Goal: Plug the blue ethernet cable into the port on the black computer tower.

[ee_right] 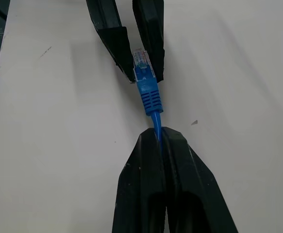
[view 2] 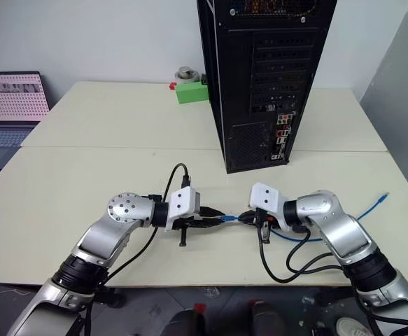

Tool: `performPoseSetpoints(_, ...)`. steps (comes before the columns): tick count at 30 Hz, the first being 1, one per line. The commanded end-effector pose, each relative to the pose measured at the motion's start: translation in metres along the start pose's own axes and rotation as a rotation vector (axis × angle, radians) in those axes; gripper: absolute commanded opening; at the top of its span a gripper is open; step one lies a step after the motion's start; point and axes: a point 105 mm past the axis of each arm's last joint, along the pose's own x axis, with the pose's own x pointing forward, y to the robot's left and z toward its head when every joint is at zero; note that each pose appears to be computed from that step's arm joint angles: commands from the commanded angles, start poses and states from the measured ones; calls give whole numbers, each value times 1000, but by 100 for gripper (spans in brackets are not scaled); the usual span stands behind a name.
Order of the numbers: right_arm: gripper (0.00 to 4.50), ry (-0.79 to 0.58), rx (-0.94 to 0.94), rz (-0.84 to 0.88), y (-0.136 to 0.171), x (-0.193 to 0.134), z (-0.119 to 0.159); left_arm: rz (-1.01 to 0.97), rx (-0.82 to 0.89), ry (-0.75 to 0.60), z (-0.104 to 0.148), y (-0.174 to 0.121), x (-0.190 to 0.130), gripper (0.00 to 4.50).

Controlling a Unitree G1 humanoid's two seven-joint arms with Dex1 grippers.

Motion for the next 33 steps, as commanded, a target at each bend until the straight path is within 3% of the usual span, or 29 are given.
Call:
performPoseSetpoints(1, 0, -38, -64, 3, 1, -2, 19, 11, 41, -39, 8, 0, 1, 27)
performPoseSetpoints(5, 53, -48, -56, 3, -1, -7, 20, 39, 76, -73, 11, 1, -2, 27)
performPoseSetpoints(10, 173, -41, -39, -19, -7, -31, 19, 93, 230, -106, 12, -1, -7, 27)
performPoseSetpoints(17, 343, -206, 160, -25, -5, -59, 41, 199, 693, -142, 17, -10, -11, 27)
performPoseSetpoints(22, 344, -292, 290, 1, 2, -54, 48, 304, 948, -216, 30, -9, -18, 27)
performPoseSetpoints(33, 344, -365, 407, 36, 6, -24, 50, 390, 1047, -249, 30, -5, -22, 27)
